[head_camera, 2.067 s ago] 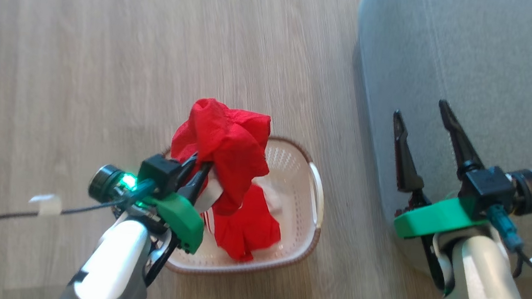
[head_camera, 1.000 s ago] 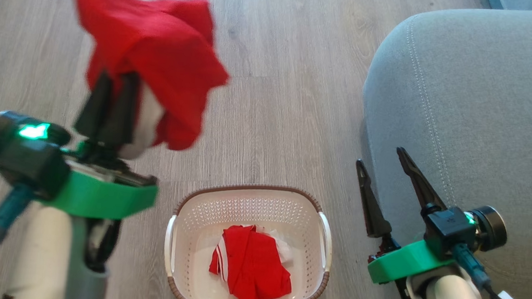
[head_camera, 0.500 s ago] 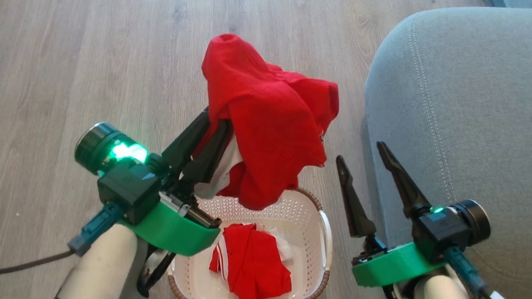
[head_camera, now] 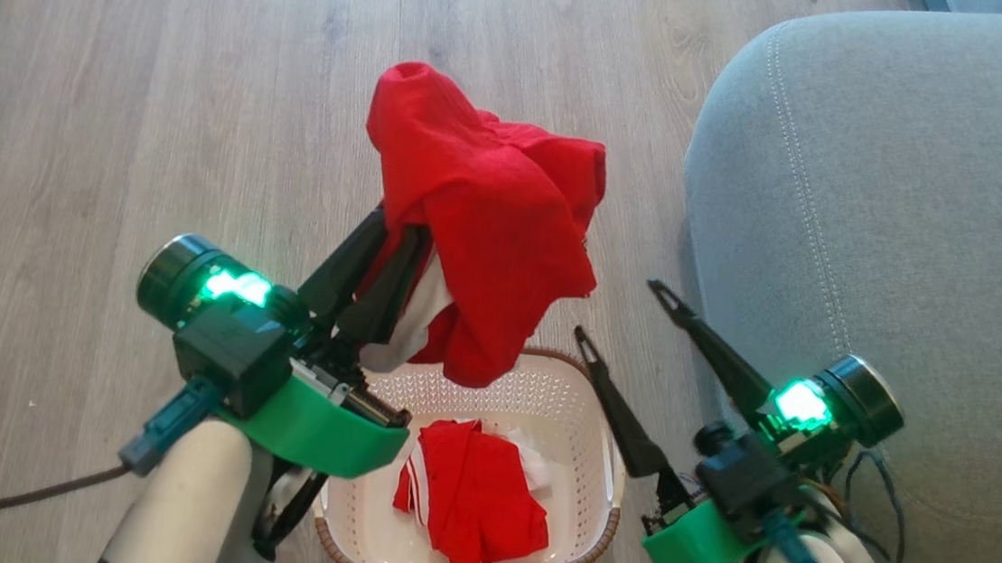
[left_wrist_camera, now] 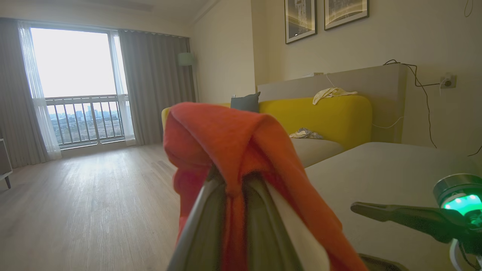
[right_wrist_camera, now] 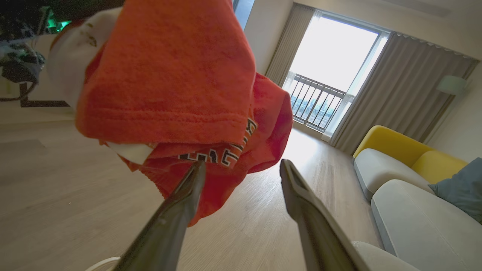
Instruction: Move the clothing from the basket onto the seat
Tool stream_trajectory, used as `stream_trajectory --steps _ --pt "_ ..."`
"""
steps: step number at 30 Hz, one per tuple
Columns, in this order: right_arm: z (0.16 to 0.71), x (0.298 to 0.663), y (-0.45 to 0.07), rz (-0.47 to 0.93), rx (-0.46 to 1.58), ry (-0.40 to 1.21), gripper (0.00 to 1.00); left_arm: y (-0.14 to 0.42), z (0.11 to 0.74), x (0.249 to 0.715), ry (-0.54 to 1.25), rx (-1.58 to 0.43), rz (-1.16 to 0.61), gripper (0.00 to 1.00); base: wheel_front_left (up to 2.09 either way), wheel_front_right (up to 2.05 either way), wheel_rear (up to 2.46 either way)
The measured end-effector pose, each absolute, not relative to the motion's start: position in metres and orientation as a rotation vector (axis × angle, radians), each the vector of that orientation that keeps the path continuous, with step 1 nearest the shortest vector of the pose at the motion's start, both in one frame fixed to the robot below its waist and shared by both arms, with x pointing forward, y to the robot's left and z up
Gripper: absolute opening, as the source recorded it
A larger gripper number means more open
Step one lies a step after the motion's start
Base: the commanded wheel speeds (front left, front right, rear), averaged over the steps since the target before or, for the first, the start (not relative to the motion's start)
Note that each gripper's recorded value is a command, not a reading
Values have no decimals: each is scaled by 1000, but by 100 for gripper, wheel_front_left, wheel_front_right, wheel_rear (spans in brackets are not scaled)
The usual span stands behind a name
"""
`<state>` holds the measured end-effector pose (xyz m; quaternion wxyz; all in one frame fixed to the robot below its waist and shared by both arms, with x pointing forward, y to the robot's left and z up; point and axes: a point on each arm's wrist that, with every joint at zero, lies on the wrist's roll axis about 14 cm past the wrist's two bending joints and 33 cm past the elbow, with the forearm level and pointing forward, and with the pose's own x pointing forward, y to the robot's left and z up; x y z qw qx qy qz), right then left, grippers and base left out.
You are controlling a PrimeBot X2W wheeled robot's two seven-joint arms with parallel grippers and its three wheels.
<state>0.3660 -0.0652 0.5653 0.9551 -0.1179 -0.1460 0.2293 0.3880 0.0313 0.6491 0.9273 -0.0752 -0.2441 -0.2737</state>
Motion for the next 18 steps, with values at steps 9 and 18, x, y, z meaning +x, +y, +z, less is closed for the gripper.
stream_trajectory --steps 9,18 --pt "556 372 -54 545 -428 -304 100 20 639 385 -468 -156 -605 0 0 0 0" --pt "557 382 -41 600 -469 -319 100 -3 629 367 -432 -154 -715 0 0 0 0"
